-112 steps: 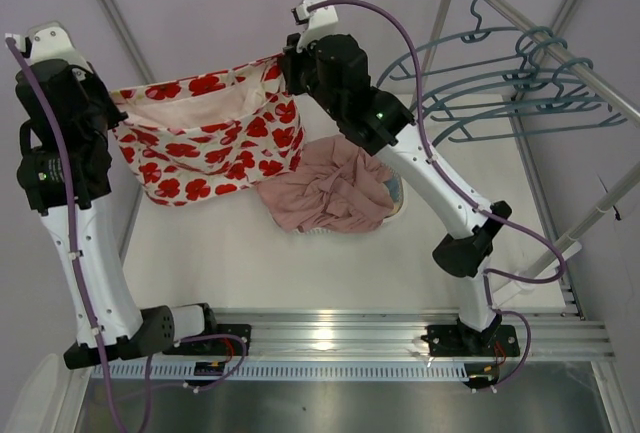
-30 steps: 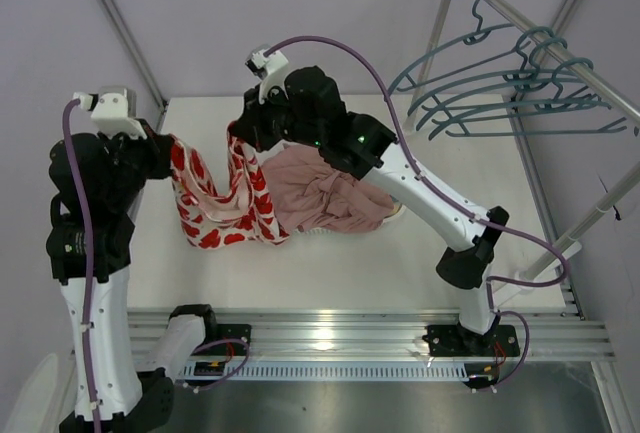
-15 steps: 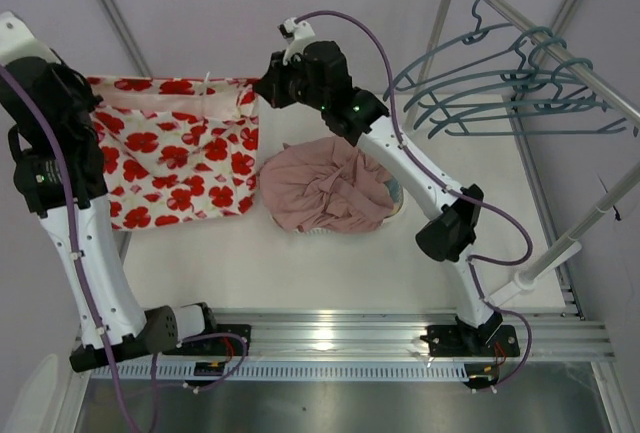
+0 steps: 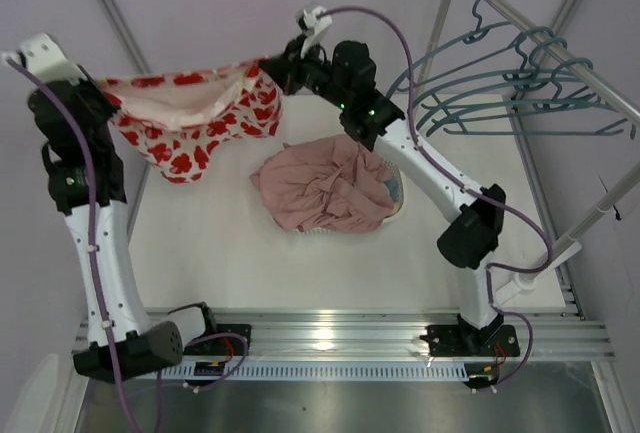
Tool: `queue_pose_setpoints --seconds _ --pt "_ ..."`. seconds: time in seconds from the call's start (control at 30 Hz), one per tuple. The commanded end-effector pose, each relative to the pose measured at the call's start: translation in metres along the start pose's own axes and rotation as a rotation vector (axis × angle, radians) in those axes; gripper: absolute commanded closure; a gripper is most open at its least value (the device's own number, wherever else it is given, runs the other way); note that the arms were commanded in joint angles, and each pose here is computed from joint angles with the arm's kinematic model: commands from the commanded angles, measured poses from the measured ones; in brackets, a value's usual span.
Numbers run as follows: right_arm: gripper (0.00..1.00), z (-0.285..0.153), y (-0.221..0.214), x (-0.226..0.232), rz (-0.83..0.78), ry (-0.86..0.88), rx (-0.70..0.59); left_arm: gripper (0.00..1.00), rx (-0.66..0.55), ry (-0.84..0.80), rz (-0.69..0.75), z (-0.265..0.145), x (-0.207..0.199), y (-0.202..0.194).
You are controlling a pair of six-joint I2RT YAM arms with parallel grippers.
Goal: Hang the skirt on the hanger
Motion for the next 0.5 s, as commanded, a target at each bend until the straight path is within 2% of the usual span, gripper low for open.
queue_pose_setpoints --seconds 0.0,0.03,0.07,0.1,0.13,0.17,0.2,0.27,0.33,0.37,0.43,0.47 --pt "1.0 -0.031 -0.072 -0.002 -0.046 0.03 0.203 1.0 0.138 -0.043 0.112 -0.015 0.004 -0.086" --pt "1.0 -0.042 -0.093 0.007 -0.047 0.028 0.243 1.0 0.159 -0.056 0.129 -0.022 0.004 -0.1" --pt "1.0 -0.072 -0.125 0.003 -0.039 -0.033 0.313 0.99 0.151 -0.048 0.104 -0.028 0.004 -0.106" --pt "1.0 -0.082 -0.13 0.009 -0.046 -0.028 0.292 0.99 0.154 -0.022 0.065 -0.037 0.005 -0.112" --pt "1.0 -0.096 -0.138 0.015 -0.037 -0.032 0.302 0.99 0.241 -0.014 0.043 -0.039 0.004 -0.146" --pt "1.0 -0.112 -0.127 0.034 -0.033 -0.008 0.273 0.99 0.284 -0.023 0.014 -0.042 0.001 -0.158" --pt "1.0 -0.131 -0.149 0.032 -0.012 -0.039 0.318 0.98 0.323 -0.013 0.008 -0.045 0.001 -0.175" --pt "1.0 -0.146 -0.153 0.043 0.004 -0.037 0.338 0.98 0.347 0.092 0.013 -0.052 0.015 -0.192" --pt "1.0 -0.159 -0.151 0.046 0.005 -0.065 0.363 0.98 0.333 0.162 0.011 -0.055 0.024 -0.188" --pt "1.0 -0.161 -0.15 0.045 0.004 -0.081 0.368 0.98 0.308 0.166 0.004 -0.056 0.025 -0.174" --pt "1.0 -0.159 -0.144 0.042 -0.004 -0.109 0.358 0.98 0.295 0.136 -0.004 -0.054 0.021 -0.164" --pt "1.0 -0.156 -0.14 0.042 -0.007 -0.114 0.347 0.98 0.242 0.089 -0.024 -0.053 0.016 -0.141"
Point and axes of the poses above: each gripper's point midway between its finger pads, its own z axis out along the fingers, its own x axis along the line the jaws close on, y = z × x, the point moved 5 cm from there along -z, back along the fingers, and after that the axes turned 8 degrees about z, right-handed, at the moved point
